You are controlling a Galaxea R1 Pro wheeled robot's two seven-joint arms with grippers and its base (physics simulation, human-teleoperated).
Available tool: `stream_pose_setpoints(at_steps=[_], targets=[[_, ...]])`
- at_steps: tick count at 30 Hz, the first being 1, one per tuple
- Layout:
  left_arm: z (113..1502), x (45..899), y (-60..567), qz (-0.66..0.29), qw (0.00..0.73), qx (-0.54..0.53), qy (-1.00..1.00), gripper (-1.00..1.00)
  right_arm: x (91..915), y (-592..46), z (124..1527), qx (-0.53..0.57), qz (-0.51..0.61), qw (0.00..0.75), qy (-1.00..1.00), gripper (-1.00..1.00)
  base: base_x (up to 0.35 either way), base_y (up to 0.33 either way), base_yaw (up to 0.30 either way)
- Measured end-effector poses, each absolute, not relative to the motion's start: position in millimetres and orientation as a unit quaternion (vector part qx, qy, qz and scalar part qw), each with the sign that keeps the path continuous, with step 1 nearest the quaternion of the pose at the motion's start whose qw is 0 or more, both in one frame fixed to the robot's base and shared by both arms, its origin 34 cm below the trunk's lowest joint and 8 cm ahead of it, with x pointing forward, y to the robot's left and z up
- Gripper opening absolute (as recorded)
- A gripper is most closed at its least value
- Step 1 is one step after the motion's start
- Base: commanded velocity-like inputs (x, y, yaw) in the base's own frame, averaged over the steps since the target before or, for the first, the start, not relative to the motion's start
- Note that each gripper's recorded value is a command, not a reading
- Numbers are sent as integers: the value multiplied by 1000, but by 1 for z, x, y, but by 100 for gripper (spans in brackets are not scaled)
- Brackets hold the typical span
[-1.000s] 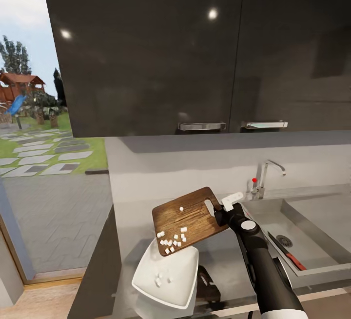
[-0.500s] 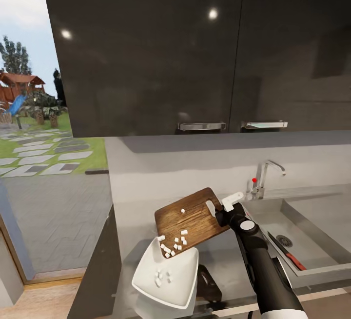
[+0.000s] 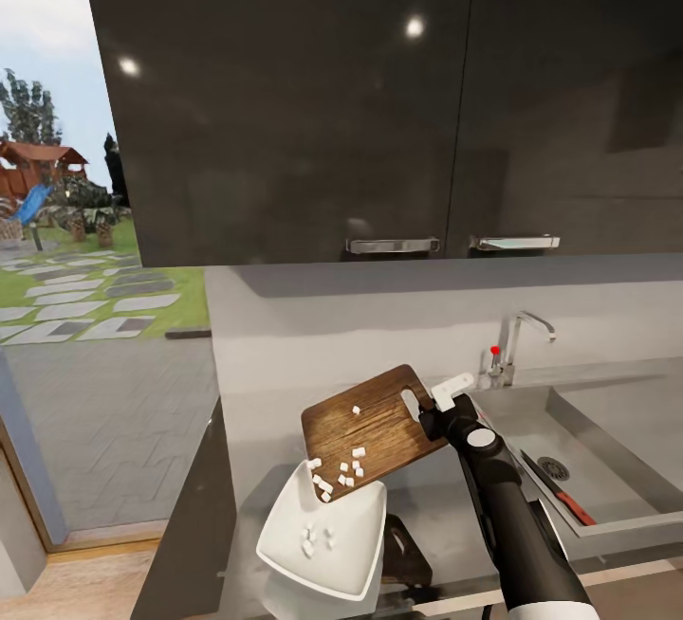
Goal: In the kitchen, take the Vidalia onion out of the sink, dice it on the chopping board with the paring knife, put the diced onion into the bowl on the countertop, then place both the paring knife and the chopping board into the sink.
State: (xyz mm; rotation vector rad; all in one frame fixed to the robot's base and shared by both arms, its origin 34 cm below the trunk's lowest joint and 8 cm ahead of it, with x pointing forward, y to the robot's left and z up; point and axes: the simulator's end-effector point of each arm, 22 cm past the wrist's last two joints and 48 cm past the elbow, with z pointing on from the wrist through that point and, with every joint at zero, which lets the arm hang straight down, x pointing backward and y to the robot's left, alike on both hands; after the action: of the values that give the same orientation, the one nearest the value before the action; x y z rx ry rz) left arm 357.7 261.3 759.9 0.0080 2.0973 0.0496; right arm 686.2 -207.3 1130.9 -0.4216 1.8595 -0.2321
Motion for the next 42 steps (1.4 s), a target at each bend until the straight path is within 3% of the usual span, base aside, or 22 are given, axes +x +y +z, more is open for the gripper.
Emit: stream_pose_setpoints(at_steps=[42], targets=[[760, 358, 261, 20, 498, 3, 867, 100, 686, -201, 1133, -216, -146, 564, 784, -100, 0, 0, 0]])
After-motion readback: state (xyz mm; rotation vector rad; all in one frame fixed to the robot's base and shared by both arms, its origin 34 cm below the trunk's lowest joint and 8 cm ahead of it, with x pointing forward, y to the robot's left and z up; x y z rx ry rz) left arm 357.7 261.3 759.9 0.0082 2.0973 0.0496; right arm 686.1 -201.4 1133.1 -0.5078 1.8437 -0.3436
